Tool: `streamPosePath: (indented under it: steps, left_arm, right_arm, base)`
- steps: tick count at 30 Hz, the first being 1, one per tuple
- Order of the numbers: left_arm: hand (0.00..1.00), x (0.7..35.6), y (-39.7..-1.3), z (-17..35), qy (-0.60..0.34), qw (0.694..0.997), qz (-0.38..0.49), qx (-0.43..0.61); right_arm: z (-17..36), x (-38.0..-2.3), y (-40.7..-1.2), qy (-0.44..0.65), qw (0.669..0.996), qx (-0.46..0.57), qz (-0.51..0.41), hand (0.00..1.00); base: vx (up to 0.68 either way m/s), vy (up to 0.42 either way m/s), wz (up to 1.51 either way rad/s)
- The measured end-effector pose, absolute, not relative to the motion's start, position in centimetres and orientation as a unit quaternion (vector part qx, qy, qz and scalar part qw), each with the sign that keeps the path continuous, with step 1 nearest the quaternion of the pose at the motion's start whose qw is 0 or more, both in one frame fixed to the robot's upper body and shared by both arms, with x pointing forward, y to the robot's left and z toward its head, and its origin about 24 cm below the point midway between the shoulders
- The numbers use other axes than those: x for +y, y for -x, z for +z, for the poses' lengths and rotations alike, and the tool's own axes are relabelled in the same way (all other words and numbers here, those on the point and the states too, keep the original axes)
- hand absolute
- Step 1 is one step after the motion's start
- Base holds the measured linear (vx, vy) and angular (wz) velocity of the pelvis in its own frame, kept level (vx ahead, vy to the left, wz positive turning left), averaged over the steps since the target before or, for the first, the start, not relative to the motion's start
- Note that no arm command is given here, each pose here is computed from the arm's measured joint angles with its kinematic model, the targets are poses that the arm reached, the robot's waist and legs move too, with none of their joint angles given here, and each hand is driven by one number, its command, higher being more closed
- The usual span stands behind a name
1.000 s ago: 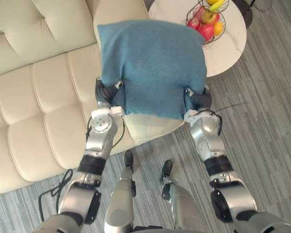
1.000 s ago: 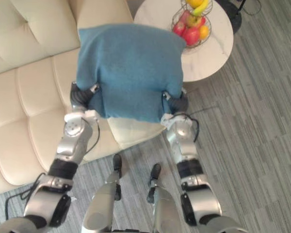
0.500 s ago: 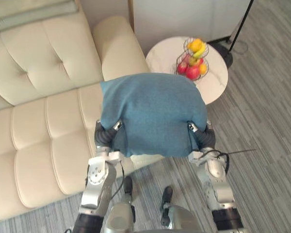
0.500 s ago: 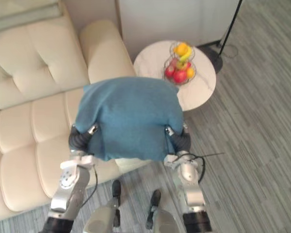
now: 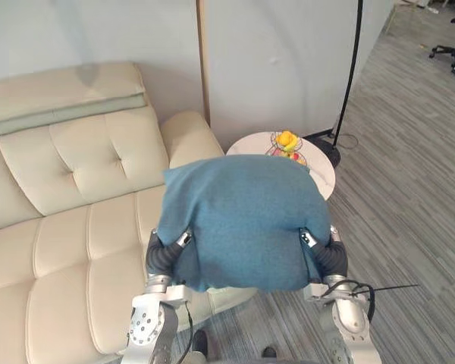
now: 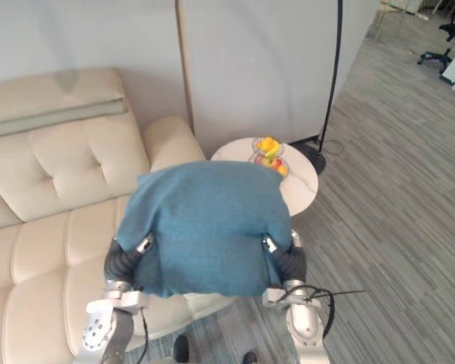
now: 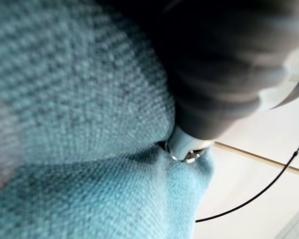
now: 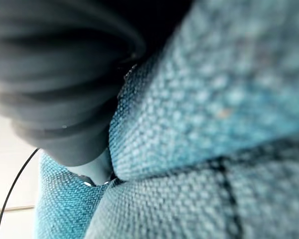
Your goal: Pick up cushions and gather them together orderly.
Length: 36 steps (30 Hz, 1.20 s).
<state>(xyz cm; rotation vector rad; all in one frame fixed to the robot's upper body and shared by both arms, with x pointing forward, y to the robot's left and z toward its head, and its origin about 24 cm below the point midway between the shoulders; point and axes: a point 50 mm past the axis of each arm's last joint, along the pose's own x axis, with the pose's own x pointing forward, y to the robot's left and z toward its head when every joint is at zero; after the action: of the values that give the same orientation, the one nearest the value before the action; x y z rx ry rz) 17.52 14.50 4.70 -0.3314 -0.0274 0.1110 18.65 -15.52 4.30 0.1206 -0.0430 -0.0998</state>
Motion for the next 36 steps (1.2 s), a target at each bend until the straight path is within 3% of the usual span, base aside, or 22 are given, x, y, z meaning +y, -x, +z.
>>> streamPosePath:
  steps: [7,13,20,29,36]
  left_arm:
    - [1.0,14.6,-17.4,4.3,0.162,0.985,0.057,-0.004]
    - [1.0,14.5,-18.5,5.1,0.179,0.982,0.06,-0.028]
    - [1.0,12.3,-20.1,3.0,0.197,0.98,0.032,0.009]
    - [1.0,13.7,-19.8,0.9,0.151,0.987,0.034,0.051]
    - [1.0,13.8,-19.9,0.6,0.135,0.989,0.028,0.059]
  right_arm:
    - [4.5,-15.3,-18.9,-0.039,0.998,-0.028,-0.049,1.0]
    - [7.2,-14.7,-22.1,-0.024,0.994,-0.095,-0.046,1.0]
    - [4.6,-17.3,-23.8,0.038,0.995,-0.044,-0.084,1.0]
    - [1.4,-16.4,-23.6,0.02,0.996,0.026,-0.085,1.0]
    - [1.1,-16.4,-23.3,0.016,0.996,0.032,-0.08,1.0]
  base:
    - [-0.03,0.002,0.17]
    - [-0.14,0.035,0.5]
    - [-0.04,0.27,0.62]
    - [-0.01,0.275,0.35]
    - [0.01,-0.03,0.42]
